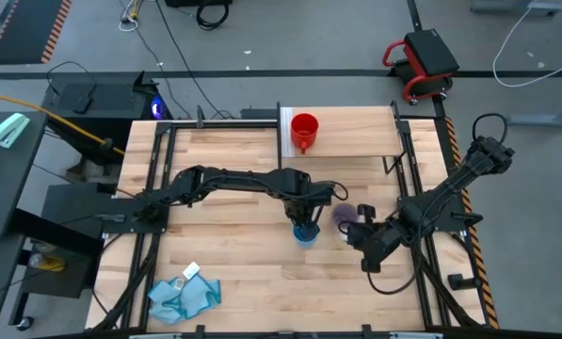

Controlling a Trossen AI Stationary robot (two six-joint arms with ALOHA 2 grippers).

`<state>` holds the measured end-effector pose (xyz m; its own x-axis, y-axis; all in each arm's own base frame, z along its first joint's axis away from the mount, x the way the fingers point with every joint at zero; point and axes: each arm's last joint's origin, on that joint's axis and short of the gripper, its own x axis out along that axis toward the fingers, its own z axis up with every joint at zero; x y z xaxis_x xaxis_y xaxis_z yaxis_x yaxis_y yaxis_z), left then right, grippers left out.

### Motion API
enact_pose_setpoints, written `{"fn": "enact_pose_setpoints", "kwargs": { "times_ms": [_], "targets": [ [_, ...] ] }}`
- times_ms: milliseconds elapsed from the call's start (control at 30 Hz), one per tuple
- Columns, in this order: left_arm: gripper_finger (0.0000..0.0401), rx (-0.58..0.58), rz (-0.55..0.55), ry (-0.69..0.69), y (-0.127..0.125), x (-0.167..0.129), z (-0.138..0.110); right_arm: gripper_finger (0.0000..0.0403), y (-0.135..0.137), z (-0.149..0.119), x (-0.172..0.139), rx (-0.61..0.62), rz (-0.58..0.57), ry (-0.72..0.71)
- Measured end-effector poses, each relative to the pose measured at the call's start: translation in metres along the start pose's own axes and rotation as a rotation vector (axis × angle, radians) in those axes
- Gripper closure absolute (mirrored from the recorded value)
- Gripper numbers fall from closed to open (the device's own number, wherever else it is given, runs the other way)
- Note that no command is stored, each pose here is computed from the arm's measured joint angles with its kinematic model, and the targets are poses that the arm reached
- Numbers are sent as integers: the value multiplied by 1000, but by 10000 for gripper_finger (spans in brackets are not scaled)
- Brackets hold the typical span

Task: Stack small to large cups/mugs on shelf
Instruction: Put the blue cup on the shelf

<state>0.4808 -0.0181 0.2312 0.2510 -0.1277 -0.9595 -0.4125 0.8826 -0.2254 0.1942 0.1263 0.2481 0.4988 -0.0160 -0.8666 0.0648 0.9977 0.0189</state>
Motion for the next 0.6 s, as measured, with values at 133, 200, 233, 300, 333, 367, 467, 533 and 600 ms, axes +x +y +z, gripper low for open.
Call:
{"fn": "enact_pose_setpoints", "kwargs": {
  "times_ms": [133, 200, 233, 300, 333, 367, 467, 533, 600],
  "targets": [
    [392, -3, -13, 0, -1, 4, 2, 396, 1, -1, -3, 2, 7, -13],
    [387, -4, -17, 4, -1, 5, 2, 396, 1, -1, -3, 2, 7, -13],
    [381, -3, -14, -5, -1, 5, 2, 396, 1, -1, -3, 2, 6, -14],
    [370, -3, -17, -4, -1, 5, 2, 396, 1, -1, -3, 2, 6, -14],
    [366, -2, -20, -9, -1, 5, 3, 396, 1, -1, -3, 2, 5, -14],
    [363, -1, -22, -12, -1, 5, 3, 396, 1, -1, -3, 2, 5, -14],
    [360, 1, -21, -12, -1, 5, 3, 396, 1, -1, -3, 3, 6, -14],
    [361, 11, -21, -13, -1, 5, 3, 396, 1, -1, -3, 2, 6, -14],
    [361, 25, -24, -18, -2, 5, 3, 396, 1, -1, -3, 2, 6, -14]
  ]
}}
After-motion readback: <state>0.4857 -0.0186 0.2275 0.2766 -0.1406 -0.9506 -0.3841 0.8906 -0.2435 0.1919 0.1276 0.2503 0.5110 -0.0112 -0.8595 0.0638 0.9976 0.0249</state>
